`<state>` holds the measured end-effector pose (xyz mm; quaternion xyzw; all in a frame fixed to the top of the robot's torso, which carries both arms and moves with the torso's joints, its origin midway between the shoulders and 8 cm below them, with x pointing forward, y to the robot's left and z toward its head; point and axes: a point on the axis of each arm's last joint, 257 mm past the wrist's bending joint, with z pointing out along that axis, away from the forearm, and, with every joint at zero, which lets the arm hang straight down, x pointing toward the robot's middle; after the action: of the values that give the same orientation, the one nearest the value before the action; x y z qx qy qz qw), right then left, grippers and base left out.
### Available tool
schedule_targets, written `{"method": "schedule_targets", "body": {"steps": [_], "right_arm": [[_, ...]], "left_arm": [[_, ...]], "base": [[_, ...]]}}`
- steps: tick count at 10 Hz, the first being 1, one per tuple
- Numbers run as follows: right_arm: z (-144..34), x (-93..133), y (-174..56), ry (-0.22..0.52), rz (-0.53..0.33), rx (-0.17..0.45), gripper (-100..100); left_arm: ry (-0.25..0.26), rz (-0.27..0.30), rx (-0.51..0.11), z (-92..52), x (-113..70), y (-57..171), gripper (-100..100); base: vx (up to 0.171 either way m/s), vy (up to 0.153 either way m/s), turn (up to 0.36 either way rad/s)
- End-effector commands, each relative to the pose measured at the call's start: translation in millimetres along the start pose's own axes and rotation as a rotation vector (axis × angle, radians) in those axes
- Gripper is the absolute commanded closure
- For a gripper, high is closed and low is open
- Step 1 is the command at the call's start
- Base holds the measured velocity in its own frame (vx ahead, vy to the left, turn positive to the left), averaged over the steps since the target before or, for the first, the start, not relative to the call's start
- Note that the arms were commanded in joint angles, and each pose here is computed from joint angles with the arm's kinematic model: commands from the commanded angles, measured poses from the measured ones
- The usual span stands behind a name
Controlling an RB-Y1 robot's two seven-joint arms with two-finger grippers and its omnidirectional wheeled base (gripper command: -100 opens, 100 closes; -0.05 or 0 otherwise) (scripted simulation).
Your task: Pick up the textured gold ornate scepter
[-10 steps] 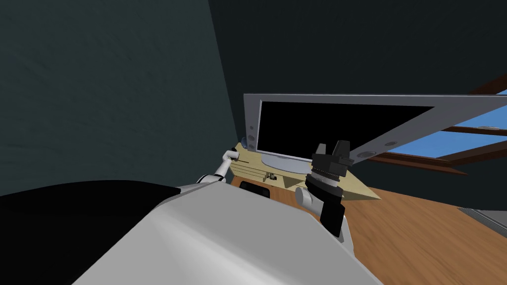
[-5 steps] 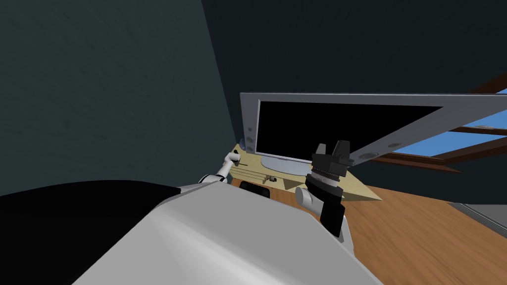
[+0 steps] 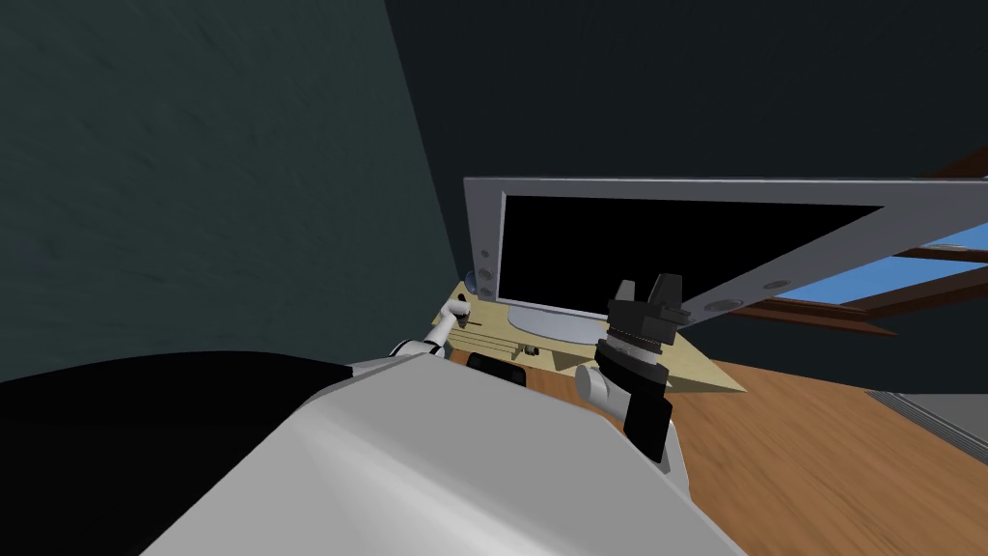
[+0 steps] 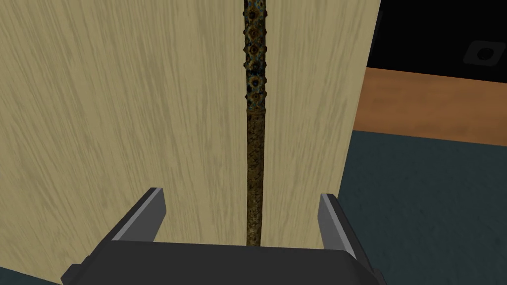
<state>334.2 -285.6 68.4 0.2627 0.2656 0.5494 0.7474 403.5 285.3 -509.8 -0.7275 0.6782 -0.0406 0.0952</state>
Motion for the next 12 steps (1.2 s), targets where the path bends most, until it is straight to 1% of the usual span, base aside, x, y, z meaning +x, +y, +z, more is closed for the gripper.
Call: {"method": "schedule_targets", "body": {"steps": [1, 4, 5, 6, 10, 11, 12], "right_arm": [[0.0, 0, 0, 0.0, 0.0, 0.0, 0], [0.0, 0, 0, 0.0, 0.0, 0.0, 0], [0.0, 0, 0, 0.0, 0.0, 0.0, 0], [0.0, 0, 0, 0.0, 0.0, 0.0, 0], [0.0, 0, 0, 0.0, 0.0, 0.0, 0], [0.0, 0, 0, 0.0, 0.0, 0.0, 0], [0.0, 0, 0, 0.0, 0.0, 0.0, 0]], "left_arm": [[0.0, 0.0, 0.0, 6.5, 0.4, 5, -100], [0.001, 0.001, 0.0, 19.2, 1.2, 16, -100], [0.001, 0.001, -0.002, 16.6, 0.9, 14, -100], [0.001, 0.001, 0.0, 17.1, 0.9, 14, 100], [0.001, 0.003, 0.003, 16.4, 1.3, 13, 100], [0.001, 0.003, 0.003, 16.4, 1.3, 13, 0], [0.0, 0.001, 0.0, 8.7, 0.5, 7, 100]], "base": [[0.004, -0.005, 0.015], [0.005, -0.007, 0.021], [0.0, 0.0, 0.0], [0.0, 0.0, 0.0], [0.0, 0.0, 0.0], [0.0, 0.0, 0.0], [0.003, 0.009, -0.033]]}}
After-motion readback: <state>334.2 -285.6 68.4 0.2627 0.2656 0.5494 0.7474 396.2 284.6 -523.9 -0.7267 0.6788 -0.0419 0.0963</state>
